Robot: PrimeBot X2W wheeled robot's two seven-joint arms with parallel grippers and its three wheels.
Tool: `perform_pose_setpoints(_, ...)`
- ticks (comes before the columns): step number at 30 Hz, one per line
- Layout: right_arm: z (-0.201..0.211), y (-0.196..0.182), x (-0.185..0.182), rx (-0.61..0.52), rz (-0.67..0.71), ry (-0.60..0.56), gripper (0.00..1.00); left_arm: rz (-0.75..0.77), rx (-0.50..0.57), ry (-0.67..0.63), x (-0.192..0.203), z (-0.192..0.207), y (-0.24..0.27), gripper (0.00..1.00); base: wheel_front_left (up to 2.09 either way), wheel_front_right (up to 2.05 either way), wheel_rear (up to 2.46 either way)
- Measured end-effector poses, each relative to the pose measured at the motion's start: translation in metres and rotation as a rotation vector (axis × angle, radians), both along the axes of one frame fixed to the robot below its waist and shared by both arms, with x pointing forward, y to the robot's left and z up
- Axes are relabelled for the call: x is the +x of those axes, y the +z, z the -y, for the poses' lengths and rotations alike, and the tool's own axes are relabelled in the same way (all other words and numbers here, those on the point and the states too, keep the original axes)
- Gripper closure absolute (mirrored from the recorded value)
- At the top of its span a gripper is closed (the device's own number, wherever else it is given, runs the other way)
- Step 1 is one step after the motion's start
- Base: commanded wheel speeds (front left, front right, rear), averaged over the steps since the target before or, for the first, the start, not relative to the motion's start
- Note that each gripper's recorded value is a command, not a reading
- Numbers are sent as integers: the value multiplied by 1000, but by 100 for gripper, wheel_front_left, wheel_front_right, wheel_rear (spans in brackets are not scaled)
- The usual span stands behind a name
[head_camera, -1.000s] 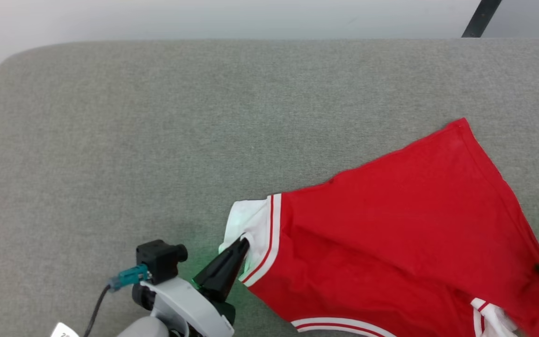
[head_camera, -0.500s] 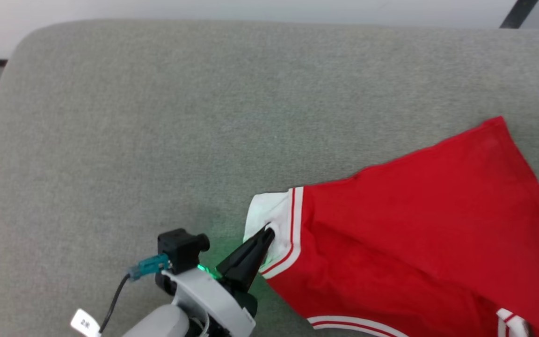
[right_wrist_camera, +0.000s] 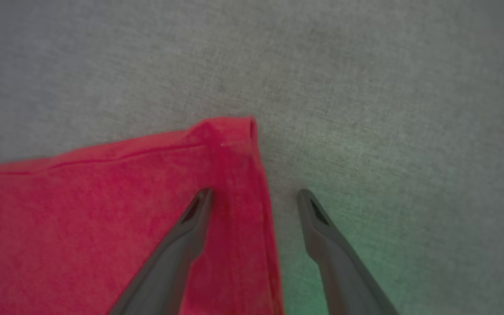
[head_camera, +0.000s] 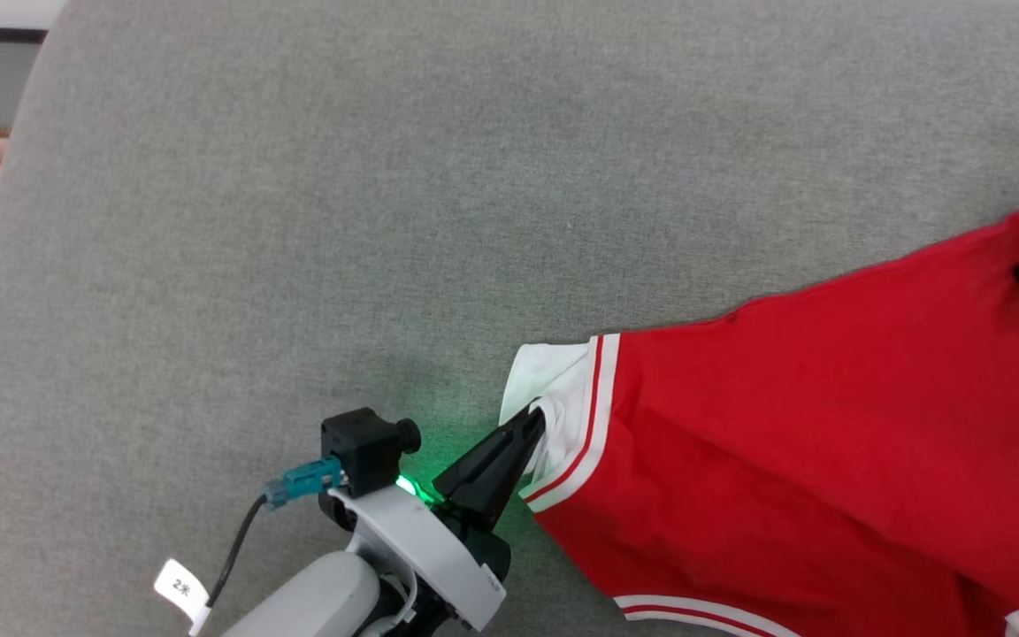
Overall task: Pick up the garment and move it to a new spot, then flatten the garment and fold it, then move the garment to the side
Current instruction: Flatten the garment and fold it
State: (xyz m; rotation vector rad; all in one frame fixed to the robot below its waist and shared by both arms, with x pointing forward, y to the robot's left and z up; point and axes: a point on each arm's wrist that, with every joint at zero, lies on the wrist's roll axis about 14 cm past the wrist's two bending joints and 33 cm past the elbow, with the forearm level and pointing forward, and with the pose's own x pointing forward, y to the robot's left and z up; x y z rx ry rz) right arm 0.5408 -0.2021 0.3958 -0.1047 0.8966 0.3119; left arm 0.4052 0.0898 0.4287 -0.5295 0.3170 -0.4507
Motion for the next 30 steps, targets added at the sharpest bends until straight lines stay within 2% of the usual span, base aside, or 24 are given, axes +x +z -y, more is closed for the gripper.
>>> perform_pose_setpoints(3,-4,-8,0,6,-30,15,0,-10,4,6,1,-2,-4,100,0,0,0)
perform_pose_setpoints(4,-5,-9,0,12,-36,18,25,-11,5,6,1,-3,-5,100,0,0,0)
perform_pose_setpoints(6,-6,-8,0,24,-36,15,100,-5,2,7,2,-3,-3,100,0,0,0)
perform_pose_setpoints(11,-18,0,-1,70,14,24,100,23,20,18,6,-11,5,100,0,0,0)
perform_pose_setpoints(15,-25,21,5,127,103,9,100,78,48,45,16,-27,21,100,0,0,0)
perform_pose_setpoints(23,-1,115,51,220,456,-113,100,262,149,79,63,-64,85,100,0,0,0)
perform_pose_setpoints(27,18,165,82,290,645,-228,100,350,134,101,104,-71,133,100,0,0,0)
perform_pose_setpoints(30,23,190,103,307,745,-271,100,417,91,157,140,-80,171,100,0,0,0)
